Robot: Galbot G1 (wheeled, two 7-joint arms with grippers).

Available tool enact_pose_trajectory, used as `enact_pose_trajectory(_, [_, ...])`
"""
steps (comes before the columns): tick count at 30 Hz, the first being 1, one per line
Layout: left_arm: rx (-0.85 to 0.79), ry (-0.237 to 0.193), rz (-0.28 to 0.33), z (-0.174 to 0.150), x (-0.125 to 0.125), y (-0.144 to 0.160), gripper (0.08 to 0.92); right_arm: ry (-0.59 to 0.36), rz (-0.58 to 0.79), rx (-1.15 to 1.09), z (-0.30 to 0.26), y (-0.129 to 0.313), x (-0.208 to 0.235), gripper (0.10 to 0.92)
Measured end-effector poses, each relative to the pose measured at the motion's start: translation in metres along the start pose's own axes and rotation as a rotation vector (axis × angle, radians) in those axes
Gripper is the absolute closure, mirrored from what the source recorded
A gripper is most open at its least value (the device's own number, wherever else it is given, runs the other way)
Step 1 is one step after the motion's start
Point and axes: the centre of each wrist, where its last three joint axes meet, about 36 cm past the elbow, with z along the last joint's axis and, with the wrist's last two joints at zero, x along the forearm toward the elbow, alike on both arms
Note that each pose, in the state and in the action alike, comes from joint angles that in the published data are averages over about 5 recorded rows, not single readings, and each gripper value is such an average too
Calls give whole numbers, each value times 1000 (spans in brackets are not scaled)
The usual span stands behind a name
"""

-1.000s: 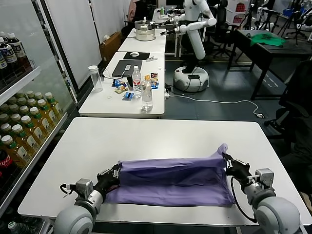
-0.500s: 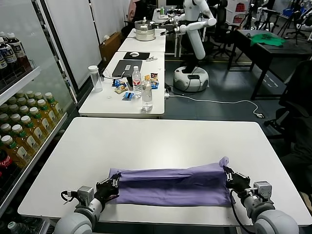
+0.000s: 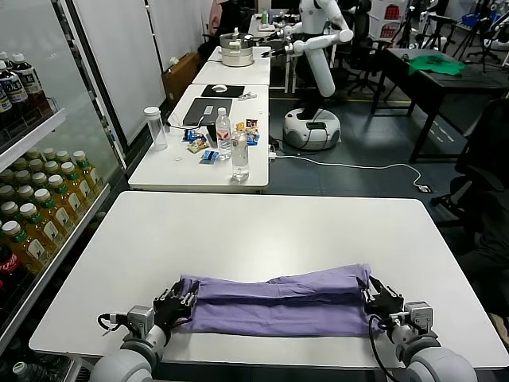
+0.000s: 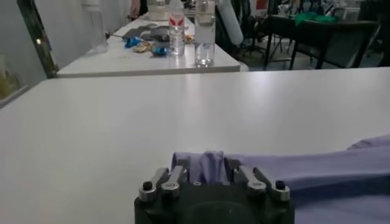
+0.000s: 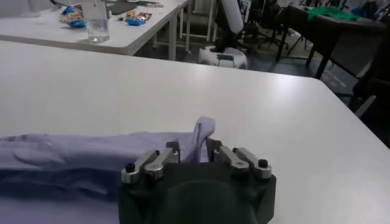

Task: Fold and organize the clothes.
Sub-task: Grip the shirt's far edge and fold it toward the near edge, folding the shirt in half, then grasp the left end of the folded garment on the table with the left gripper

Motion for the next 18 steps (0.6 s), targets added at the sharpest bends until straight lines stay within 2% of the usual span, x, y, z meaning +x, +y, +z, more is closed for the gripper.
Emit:
enact_pose_trajectory(8, [8, -6, -67, 9, 1, -19, 241, -5, 5, 9, 0, 3, 5, 281])
enact_pose_trajectory(11, [23, 8, -89, 14, -3, -26, 197, -6, 7, 13, -1, 3, 5, 222])
enact_pose_trajectory(13, [34, 21, -103, 18, -6, -30, 209, -8, 7, 15, -1, 3, 6, 204])
enact_pose_trajectory(18, [62, 50, -118, 24, -10, -36, 336, -13, 7, 20, -3, 2, 7, 200])
